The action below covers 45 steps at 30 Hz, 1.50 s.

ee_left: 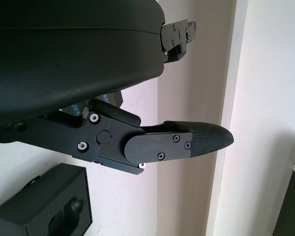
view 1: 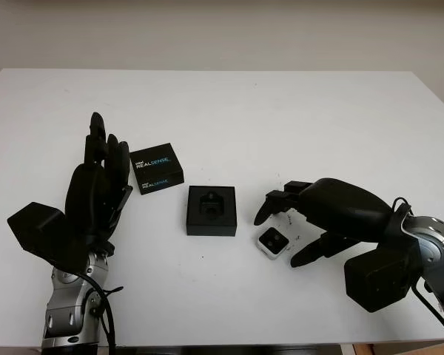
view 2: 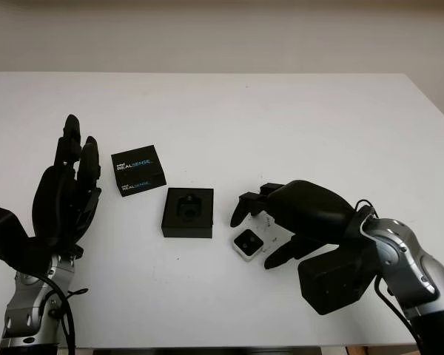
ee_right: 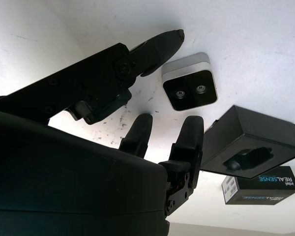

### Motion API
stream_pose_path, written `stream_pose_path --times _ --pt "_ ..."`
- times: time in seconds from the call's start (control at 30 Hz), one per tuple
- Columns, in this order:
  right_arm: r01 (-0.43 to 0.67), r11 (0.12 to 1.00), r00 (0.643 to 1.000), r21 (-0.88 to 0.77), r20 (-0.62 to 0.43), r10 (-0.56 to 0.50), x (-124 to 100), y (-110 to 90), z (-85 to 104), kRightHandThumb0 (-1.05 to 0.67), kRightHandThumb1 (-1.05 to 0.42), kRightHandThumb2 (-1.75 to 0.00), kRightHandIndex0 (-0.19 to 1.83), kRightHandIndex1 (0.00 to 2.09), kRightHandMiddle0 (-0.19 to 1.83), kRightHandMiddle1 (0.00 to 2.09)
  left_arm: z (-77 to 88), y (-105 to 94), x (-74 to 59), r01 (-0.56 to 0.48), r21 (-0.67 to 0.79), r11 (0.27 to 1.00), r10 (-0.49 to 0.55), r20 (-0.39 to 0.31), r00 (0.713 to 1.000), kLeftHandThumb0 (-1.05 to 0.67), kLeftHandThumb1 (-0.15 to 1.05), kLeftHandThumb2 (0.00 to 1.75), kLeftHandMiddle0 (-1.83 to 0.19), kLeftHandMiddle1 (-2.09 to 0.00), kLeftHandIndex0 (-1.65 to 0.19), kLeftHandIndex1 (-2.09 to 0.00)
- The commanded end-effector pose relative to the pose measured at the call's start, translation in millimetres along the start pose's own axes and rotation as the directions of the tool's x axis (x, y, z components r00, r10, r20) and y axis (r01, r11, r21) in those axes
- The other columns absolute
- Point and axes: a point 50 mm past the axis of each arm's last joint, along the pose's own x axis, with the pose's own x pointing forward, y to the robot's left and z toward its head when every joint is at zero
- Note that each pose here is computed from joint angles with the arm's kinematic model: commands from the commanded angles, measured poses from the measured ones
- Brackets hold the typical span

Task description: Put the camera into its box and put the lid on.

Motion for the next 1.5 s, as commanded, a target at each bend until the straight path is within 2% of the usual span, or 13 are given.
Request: stream_pose_path --times 0.0,0.37,0.7,1.27,1.47 --pt "0.017 1.000 1.000 -0.006 0.020 -0.017 3.2 -1.8 1.2 -0.43 -0.78 -0.06 0.25 1.06 0.21 1.05 3.5 0.3 -1.9 -0.001 0.010 1.000 0.001 0.019 1.000 -0.71 1.05 0.45 0.19 0.00 0.19 0.00" --pt "0.005 1.000 1.000 0.000 0.006 -0.005 4.6 0.0 -1.8 -0.37 -0.81 -0.06 0.30 1.08 0.31 1.03 3.1 -0.1 -2.1 0.004 0.011 1.000 -0.004 0.018 1.000 -0.71 1.05 0.45 0.19 0.00 0.19 0.00" --pt "0.019 1.000 0.999 0.008 0.040 -0.019 6.6 4.6 -2.1 -0.34 -0.83 -0.06 0.40 1.10 0.44 1.05 3.4 -0.8 -1.7 0.001 0.017 1.000 -0.002 0.019 1.000 -0.71 1.05 0.46 0.19 0.00 0.19 0.00" --pt "-0.001 0.999 0.998 0.038 0.064 -0.001 9.6 16.1 -0.6 -0.34 -0.82 -0.05 0.38 1.10 0.42 1.09 3.4 -1.1 -1.5 -0.005 0.023 1.000 0.004 0.021 1.000 -0.71 1.05 0.45 0.19 0.00 0.19 0.00" --pt "-0.018 0.999 0.997 0.036 0.078 0.015 9.9 19.1 1.5 -0.34 -0.87 -0.07 0.40 1.11 0.43 1.12 3.6 -0.7 -0.8 -0.004 0.034 0.999 0.003 0.033 0.999 -0.68 1.05 0.46 0.19 0.00 0.19 0.00"
